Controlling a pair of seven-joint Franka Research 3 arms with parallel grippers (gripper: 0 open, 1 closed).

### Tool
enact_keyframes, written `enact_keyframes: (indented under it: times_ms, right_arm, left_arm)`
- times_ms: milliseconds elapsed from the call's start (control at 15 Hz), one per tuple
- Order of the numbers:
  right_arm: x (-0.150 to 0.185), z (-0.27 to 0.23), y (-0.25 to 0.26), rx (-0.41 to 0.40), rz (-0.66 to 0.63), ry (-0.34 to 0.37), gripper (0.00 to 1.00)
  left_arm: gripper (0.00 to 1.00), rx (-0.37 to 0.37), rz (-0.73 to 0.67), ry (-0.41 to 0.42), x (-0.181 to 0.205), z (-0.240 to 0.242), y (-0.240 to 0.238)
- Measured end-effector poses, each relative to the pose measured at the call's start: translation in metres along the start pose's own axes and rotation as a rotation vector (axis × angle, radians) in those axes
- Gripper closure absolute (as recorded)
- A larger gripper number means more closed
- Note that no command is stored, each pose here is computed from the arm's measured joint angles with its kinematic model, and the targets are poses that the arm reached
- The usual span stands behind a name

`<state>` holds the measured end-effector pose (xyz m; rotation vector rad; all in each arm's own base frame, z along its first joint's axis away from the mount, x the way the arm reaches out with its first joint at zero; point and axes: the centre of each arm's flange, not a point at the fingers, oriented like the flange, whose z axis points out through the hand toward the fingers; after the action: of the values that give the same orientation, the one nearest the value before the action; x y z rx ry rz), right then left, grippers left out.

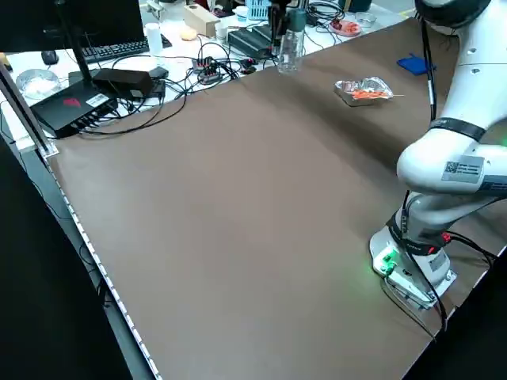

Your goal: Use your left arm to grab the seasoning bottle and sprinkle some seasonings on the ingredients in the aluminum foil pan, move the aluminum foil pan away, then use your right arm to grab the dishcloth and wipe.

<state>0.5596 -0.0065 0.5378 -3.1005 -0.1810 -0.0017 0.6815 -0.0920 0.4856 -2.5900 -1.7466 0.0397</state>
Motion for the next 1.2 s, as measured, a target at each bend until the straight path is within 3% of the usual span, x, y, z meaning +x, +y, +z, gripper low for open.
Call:
enact_keyframes:
  times_ms: [533, 800, 1200]
  right_arm:
    - [0.0, 0.0, -0.001, 0.0, -0.002, -0.001, 0.0]
    - [0.0, 0.001, -0.001, 0.0, -0.002, -0.001, 0.0]
    - [0.0, 0.001, -0.001, 0.0, -0.003, -0.001, 0.0]
  left_arm:
    - [0.77, -0.052, 0.002, -0.06, 0.077, 0.054, -0.014]
    - [0.77, -0.023, -0.051, -0.028, 0.083, 0.129, -0.014]
    - [0.77, 0.01, -0.146, -0.048, 0.072, 0.157, -0.019]
